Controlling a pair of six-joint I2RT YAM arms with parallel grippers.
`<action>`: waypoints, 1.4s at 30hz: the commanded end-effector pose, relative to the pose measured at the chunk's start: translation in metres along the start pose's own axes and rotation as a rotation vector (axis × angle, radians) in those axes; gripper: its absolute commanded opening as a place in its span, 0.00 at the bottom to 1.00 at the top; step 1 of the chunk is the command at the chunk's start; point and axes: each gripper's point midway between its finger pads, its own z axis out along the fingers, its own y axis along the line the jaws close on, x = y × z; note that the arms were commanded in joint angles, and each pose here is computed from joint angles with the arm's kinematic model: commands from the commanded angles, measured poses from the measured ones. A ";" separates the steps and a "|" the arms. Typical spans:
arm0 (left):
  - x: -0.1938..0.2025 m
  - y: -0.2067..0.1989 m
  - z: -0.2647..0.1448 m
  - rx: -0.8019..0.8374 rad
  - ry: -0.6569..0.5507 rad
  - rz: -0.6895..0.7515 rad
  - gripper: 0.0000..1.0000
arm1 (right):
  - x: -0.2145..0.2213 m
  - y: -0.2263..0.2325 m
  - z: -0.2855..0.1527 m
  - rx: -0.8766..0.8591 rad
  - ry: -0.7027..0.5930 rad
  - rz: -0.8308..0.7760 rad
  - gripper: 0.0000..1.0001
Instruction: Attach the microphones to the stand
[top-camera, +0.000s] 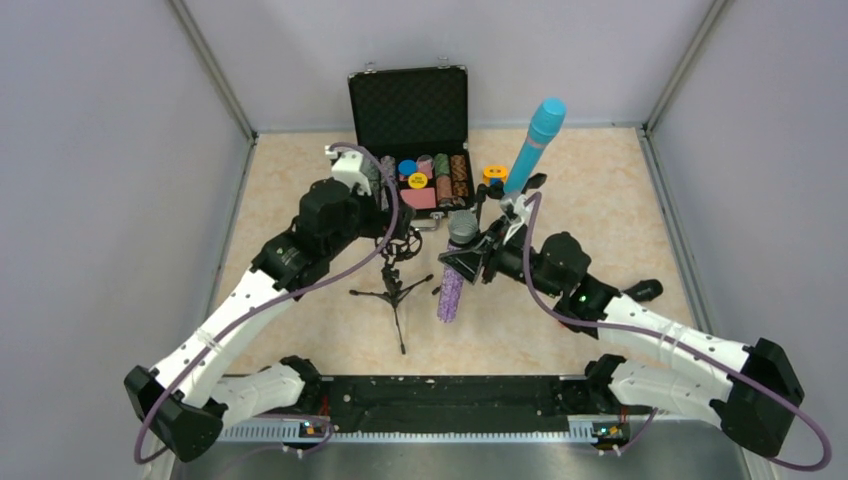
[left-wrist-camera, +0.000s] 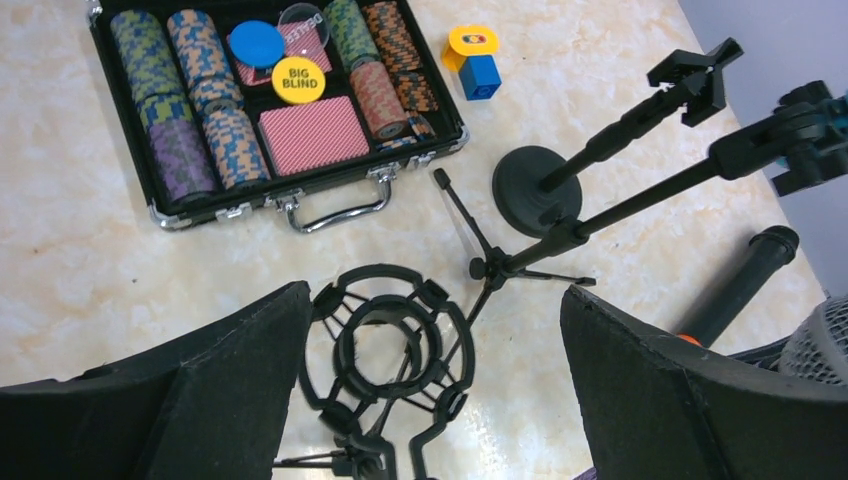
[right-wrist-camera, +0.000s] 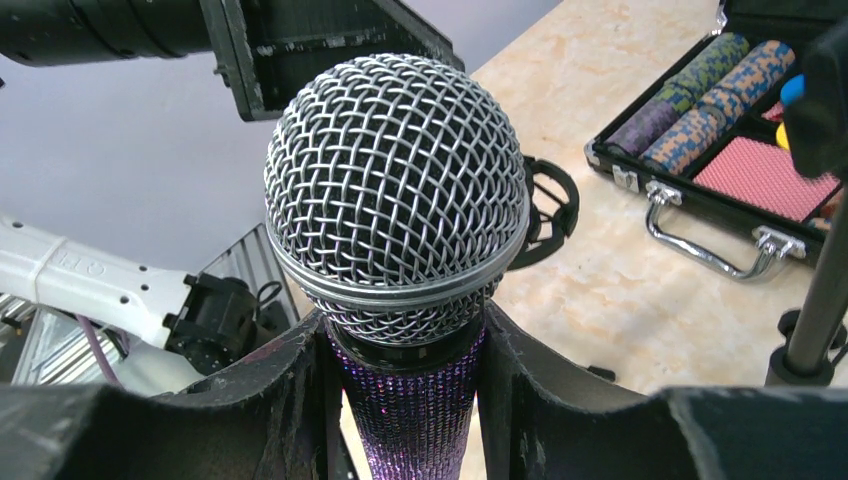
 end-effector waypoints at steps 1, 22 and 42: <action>-0.014 0.005 -0.015 0.068 -0.051 -0.108 0.99 | -0.054 0.028 0.015 -0.084 -0.113 -0.079 0.00; 0.039 0.086 -0.031 -0.078 -0.018 -0.351 0.99 | -0.145 0.051 0.096 -0.131 -0.239 -0.226 0.00; 0.066 0.101 -0.033 -0.133 0.001 -0.343 0.99 | -0.128 -0.011 0.150 0.028 -0.159 -0.208 0.00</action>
